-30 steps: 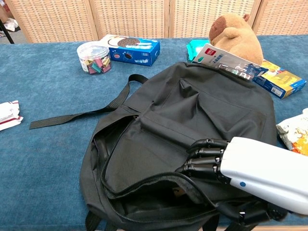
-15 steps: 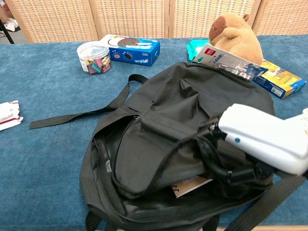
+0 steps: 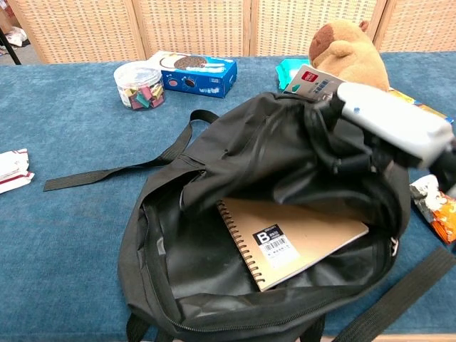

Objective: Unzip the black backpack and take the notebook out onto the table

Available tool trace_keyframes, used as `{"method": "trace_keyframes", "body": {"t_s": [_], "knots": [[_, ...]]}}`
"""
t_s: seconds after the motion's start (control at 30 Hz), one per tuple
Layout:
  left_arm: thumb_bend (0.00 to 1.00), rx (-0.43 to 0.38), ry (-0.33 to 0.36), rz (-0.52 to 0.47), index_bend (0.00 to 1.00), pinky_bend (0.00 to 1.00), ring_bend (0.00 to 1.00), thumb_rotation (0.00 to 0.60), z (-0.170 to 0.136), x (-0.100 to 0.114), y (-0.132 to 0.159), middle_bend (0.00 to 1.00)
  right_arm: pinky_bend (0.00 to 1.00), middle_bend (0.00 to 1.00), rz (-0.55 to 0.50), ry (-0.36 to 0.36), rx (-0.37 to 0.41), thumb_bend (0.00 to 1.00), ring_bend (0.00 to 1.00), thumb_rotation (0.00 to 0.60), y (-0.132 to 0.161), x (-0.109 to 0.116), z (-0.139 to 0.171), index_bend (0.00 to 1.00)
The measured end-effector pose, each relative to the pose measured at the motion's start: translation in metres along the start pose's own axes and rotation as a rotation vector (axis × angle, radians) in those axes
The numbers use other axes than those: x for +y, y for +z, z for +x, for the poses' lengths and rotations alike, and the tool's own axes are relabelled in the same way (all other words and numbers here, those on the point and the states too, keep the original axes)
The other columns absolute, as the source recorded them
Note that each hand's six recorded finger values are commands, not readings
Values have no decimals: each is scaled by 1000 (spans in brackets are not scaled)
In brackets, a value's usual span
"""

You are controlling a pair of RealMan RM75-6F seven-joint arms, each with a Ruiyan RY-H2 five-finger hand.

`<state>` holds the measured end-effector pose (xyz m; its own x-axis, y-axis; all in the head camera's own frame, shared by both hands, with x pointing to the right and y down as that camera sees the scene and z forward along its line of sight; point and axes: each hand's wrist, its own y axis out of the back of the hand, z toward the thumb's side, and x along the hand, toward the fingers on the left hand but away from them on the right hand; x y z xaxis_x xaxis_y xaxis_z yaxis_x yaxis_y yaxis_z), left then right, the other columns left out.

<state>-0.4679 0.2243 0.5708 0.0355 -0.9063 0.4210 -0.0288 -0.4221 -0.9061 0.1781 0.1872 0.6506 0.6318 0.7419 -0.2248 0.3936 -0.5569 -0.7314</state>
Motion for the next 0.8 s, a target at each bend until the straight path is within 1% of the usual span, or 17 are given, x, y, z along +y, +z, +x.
{"method": "trace_keyframes", "body": {"t_s": [0.13,0.23,0.4,0.57,0.67,0.8], "knots": [[131,-88,17,-7,0,0,0,600,3,1,17,0,535,671,-48,-29,-94,748,556,600,-12,13,-15,654],[130,-179,36,-15,33,0,0,600,6,4,34,0,535,671,-82,-49,-168,749,556,600,-20,21,-24,654],[145,-379,42,-31,166,17,0,600,11,6,71,0,535,670,-158,-58,-297,749,556,600,-30,26,-32,654],[152,-599,26,-49,274,52,12,600,15,2,114,0,535,671,-239,-37,-392,753,556,600,-31,28,-36,654],[152,-723,8,-64,307,54,32,600,18,-5,142,8,535,672,-291,-19,-438,760,556,600,-31,27,-37,654],[155,-850,-16,-72,321,54,33,600,19,-20,175,23,535,674,-367,3,-503,759,556,600,-34,26,-36,654]]}}
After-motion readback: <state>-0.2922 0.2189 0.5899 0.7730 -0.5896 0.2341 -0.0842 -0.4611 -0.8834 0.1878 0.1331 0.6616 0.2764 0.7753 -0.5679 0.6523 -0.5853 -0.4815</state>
